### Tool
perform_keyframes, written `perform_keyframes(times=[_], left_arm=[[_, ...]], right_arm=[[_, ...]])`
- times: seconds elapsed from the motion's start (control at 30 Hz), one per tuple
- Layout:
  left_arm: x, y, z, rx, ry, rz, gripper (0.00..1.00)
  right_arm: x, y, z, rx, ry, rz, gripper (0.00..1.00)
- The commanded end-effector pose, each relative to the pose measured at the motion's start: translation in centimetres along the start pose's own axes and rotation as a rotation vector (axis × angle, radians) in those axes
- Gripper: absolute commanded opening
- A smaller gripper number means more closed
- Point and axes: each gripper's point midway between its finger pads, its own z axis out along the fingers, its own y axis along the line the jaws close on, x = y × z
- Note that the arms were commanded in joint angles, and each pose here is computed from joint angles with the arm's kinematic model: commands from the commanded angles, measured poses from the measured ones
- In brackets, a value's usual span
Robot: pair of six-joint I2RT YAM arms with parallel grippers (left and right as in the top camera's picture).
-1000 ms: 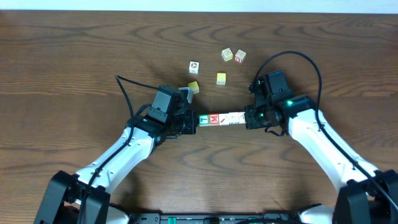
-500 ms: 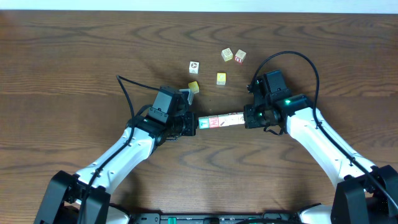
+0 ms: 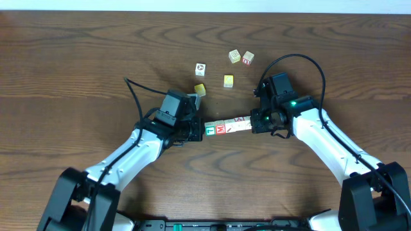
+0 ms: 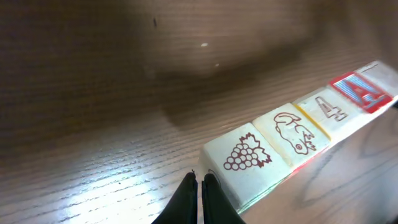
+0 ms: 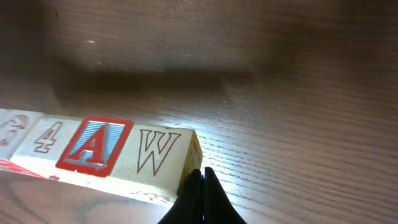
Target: Lift 5 blocks
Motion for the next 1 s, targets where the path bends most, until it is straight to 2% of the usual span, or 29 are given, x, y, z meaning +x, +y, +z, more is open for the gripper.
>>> perform_keyframes(times=[0.0,0.97], left_arm=[[0.6,-4.0,0.8,0.123,0.038,0.085,0.07],[0.7,-4.3,1.3,0.112,0.029,0.108,0.07]], right_arm=[[-0.1,4.8,-0.7,-0.188,0.009,-0.065,0.01],[1.7,5.0,0.2,-0.145,0.053,-0.097,0.01]])
